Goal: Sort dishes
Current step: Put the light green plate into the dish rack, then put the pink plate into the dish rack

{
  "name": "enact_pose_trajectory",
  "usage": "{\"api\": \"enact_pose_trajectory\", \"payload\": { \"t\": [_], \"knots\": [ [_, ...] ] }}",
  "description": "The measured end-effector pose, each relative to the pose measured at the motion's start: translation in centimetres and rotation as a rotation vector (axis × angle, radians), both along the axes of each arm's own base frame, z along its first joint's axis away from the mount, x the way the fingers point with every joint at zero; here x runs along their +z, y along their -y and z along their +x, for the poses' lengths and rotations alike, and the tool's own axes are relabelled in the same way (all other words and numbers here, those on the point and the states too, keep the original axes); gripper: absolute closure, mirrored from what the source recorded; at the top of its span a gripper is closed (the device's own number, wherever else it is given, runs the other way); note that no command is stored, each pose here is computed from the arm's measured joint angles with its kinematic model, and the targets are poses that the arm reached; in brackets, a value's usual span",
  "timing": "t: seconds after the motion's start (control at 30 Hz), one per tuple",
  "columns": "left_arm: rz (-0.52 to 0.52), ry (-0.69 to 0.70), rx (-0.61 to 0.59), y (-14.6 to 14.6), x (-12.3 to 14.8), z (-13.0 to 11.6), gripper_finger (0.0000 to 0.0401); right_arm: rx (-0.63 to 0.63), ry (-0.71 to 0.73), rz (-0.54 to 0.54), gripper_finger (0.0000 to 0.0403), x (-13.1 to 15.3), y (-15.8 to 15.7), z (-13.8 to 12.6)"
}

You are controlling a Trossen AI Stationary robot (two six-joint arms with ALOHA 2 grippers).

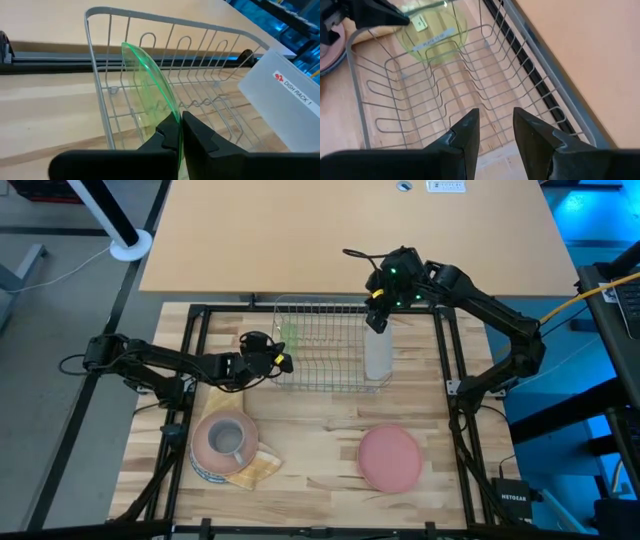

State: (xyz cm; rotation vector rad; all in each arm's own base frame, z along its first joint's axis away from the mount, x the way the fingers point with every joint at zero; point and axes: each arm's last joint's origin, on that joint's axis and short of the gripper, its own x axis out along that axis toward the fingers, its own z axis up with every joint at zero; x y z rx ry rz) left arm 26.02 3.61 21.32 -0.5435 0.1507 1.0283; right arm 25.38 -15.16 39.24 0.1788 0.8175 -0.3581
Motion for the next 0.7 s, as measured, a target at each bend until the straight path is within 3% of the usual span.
{"api": "enact_pose_trajectory", "payload": {
  "t": [0.43, 0.7],
  "knots": [
    [0.053, -0.082, -0.025, -0.2, 0.0, -0.1, 0.0310, 0.009, -0.110, 0.061, 0.0281, -4.2, 0.1, 0.2],
    [0.113, -0.170, -0.069, -0.2, 0.0, 0.0, 0.0300, 0.009, -0.132, 0.075, 0.0281, -5.9, 0.2, 0.3]
  ]
}}
